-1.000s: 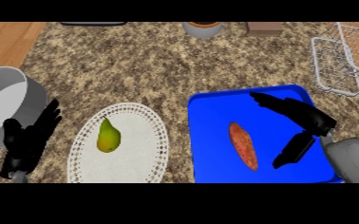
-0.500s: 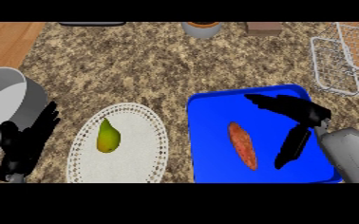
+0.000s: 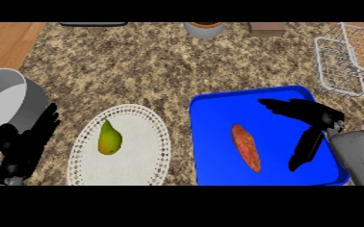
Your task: Pick the sweet potato from the tray and place it in the tiered basket
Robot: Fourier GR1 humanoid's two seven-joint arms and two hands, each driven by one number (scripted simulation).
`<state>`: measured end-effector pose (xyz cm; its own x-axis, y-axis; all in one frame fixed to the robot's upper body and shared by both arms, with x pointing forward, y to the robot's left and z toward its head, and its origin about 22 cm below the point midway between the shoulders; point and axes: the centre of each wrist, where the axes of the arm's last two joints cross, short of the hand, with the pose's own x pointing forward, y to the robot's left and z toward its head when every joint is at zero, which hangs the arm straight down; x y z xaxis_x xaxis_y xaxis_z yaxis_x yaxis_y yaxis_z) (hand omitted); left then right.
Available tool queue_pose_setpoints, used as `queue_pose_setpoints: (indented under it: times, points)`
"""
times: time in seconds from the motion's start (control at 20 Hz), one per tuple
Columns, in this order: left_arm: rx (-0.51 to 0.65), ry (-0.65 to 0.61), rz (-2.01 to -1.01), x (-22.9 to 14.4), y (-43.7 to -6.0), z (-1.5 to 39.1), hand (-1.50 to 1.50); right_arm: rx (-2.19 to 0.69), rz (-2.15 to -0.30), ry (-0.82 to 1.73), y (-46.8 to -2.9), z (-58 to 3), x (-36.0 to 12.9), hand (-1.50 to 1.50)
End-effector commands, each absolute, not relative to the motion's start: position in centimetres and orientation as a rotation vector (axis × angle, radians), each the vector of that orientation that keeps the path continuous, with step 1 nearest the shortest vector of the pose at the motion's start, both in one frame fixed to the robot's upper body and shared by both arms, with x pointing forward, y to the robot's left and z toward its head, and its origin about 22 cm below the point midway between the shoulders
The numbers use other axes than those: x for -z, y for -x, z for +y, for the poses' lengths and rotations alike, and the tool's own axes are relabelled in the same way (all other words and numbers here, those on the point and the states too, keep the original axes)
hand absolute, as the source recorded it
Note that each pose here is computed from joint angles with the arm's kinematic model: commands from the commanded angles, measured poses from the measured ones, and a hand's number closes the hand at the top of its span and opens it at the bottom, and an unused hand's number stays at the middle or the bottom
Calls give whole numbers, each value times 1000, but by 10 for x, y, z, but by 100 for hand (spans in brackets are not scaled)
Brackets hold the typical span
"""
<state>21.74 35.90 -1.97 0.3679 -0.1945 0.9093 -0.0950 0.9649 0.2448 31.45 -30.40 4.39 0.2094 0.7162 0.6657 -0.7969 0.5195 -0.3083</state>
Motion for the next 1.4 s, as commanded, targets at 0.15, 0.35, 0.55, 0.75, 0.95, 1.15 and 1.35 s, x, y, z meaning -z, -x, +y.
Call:
queue_pose_setpoints:
  times: [0.15,0.35,0.55,0.75,0.95,1.15,1.35]
  points:
    - [72,-299,-1207,11,-219,353,0,-1042,-828,-162,-313,-318,-26,-150]
    - [75,-289,-1198,21,-236,363,0,-1046,-861,-142,-296,-298,-17,-150]
    - [60,-270,-1202,29,-218,361,0,-1012,-886,-176,-303,-301,0,-150]
    - [71,-286,-1190,6,-222,373,0,-1030,-876,-190,-310,-294,5,-150]
    - [58,-290,-1202,16,-224,354,0,-1032,-874,-175,-309,-273,14,-150]
    - [66,-277,-1203,12,-224,365,0,-1034,-875,-165,-314,-265,21,-150]
    - [75,-275,-1210,22,-219,356,0,-1024,-870,-193,-312,-260,21,-150]
